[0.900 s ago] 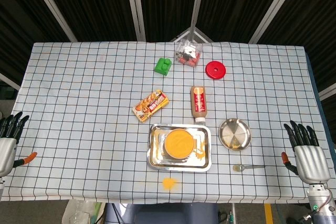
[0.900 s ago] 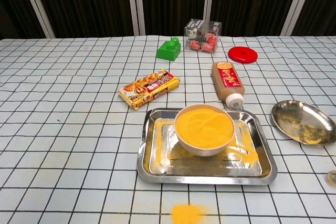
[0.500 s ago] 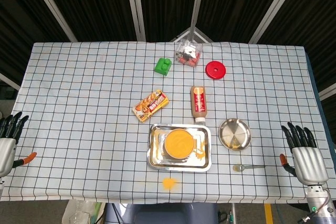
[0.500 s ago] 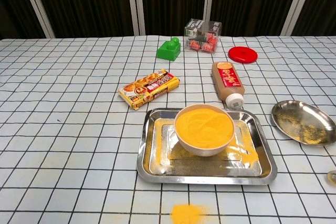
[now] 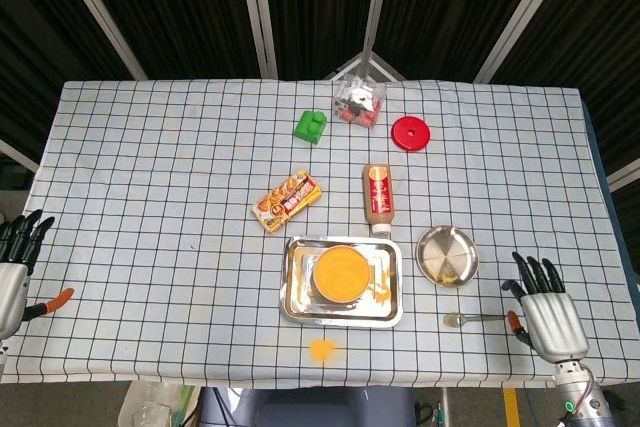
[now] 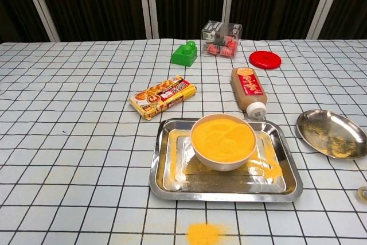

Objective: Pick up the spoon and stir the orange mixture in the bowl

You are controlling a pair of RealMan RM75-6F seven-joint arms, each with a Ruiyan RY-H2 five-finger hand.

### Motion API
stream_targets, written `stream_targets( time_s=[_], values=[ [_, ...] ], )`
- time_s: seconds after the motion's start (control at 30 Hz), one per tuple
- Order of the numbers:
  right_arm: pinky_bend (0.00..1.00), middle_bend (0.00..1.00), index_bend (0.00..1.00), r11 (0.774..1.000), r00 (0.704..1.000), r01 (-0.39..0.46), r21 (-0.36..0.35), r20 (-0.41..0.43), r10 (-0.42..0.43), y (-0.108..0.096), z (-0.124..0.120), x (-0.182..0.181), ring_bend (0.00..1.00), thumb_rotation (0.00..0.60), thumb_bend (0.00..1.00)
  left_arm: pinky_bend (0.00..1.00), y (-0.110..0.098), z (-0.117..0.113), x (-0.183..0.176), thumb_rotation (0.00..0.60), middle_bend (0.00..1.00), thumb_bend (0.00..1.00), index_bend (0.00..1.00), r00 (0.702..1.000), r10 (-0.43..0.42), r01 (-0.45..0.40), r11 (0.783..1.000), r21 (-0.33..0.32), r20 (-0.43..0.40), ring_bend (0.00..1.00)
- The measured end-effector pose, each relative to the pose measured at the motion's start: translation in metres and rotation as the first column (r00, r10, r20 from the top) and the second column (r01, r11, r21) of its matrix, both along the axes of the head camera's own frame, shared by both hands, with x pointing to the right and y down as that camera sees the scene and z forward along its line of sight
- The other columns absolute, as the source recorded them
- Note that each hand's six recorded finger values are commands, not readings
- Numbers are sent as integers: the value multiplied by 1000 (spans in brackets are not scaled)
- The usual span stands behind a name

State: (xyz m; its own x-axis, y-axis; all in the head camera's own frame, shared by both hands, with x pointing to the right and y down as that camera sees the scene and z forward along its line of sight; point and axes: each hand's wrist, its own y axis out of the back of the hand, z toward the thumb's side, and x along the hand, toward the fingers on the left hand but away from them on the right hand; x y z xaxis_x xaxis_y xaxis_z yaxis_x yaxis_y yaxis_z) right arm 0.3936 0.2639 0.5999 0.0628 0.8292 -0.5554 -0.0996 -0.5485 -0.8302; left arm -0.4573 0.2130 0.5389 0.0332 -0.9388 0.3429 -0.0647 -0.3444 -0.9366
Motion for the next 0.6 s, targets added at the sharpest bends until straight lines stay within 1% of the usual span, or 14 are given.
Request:
stream_targets(
  time_s=[0.17, 0.3, 0.37, 0.5, 0.6],
  values=[
    [0, 2, 381, 999, 1000, 11, -34, -25, -12, 8, 10, -3, 0, 600, 459, 0, 4, -6, 10, 600, 0, 0, 0, 1000, -8, 8, 1000, -19, -26, 0],
    [0, 3, 385, 999, 999, 15, -51, -32, -17, 13, 16, -6, 0, 600, 459, 0, 1, -17, 21, 600, 0, 0, 0, 998, -23, 22, 999, -23, -54, 0],
    [0, 9, 401, 998, 999, 22, -57, -38, -24, 16, 18, -7, 0, 600, 459, 0, -2, -25, 27, 600, 0, 0, 0, 998, -23, 23, 1000, -17, -56, 0],
    [0, 23, 413, 997, 998, 37, -61, -50, -40, 20, 21, -9, 0, 600, 457, 0, -13, -43, 41, 600, 0, 0, 0, 999, -15, 16, 1000, 19, -45, 0],
    [0, 33, 413, 997, 996, 52, -59, -66, -56, 22, 25, -10, 0, 600, 431, 0, -16, -45, 45, 600, 0, 0, 0, 999, -18, 19, 999, 25, -43, 0]
  ],
)
